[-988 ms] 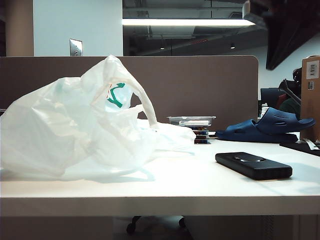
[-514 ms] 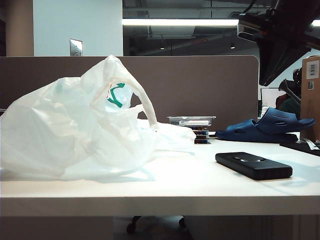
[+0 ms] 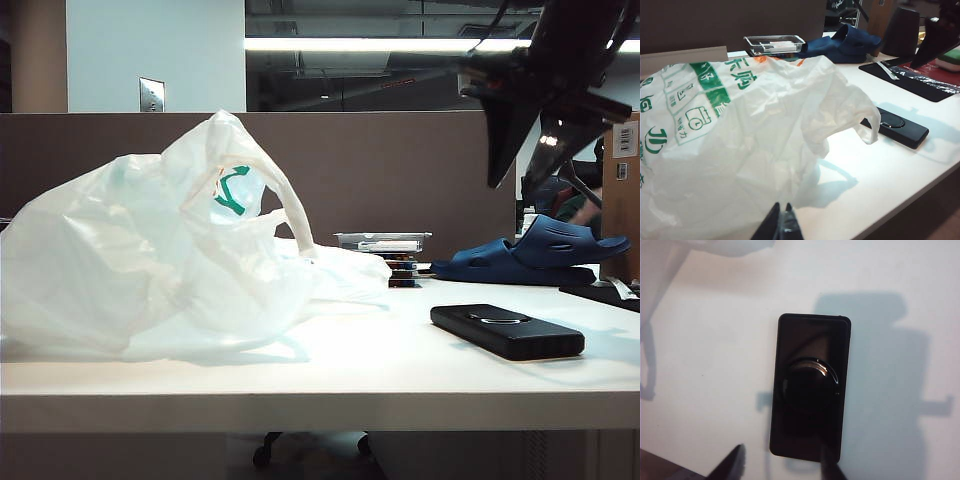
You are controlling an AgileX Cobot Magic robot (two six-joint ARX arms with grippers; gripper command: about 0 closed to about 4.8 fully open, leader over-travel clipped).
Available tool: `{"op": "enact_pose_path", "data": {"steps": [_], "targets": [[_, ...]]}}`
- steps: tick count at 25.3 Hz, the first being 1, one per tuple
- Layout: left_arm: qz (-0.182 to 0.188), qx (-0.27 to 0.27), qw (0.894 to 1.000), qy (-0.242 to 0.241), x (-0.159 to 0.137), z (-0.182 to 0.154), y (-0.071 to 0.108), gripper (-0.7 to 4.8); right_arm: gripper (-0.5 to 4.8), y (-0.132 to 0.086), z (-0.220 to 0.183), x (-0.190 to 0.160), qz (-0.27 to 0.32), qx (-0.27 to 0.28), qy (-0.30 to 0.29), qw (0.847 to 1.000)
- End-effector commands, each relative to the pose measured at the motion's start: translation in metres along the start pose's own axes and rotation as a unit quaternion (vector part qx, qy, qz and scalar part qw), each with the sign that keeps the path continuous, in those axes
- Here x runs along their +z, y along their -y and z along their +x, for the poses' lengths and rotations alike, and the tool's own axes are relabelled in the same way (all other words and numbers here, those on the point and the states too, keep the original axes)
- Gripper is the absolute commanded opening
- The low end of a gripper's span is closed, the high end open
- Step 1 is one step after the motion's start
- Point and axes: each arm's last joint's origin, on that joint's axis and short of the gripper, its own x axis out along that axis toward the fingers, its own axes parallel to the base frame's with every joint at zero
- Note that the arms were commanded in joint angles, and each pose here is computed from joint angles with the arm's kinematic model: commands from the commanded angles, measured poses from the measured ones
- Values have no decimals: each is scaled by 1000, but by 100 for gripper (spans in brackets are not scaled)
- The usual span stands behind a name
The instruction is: Put the power bank into the bag.
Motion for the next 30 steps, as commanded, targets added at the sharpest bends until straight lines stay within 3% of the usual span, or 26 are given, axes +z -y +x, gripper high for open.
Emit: {"op": "enact_pose_path", "data": {"steps": [1, 3, 8, 21, 30], "targets": [[5, -1, 1000, 7, 3, -1, 0, -6, 294, -1, 7, 3, -2, 2, -3, 1000], [5, 0, 1000, 7, 3, -1, 0, -6, 365, 0, 13, 4, 0, 2, -12, 1000], [5, 0, 1000, 7, 3, -1, 0, -6, 479, 3, 31, 4, 8, 3, -37, 999], [4, -1, 1000, 7, 3, -1, 0, -6, 479, -5, 74, 8, -7, 5, -70, 998], [4, -1, 1000, 7, 3, -1, 0, -6, 479, -1, 89, 7, 3, -32, -84, 996]]}}
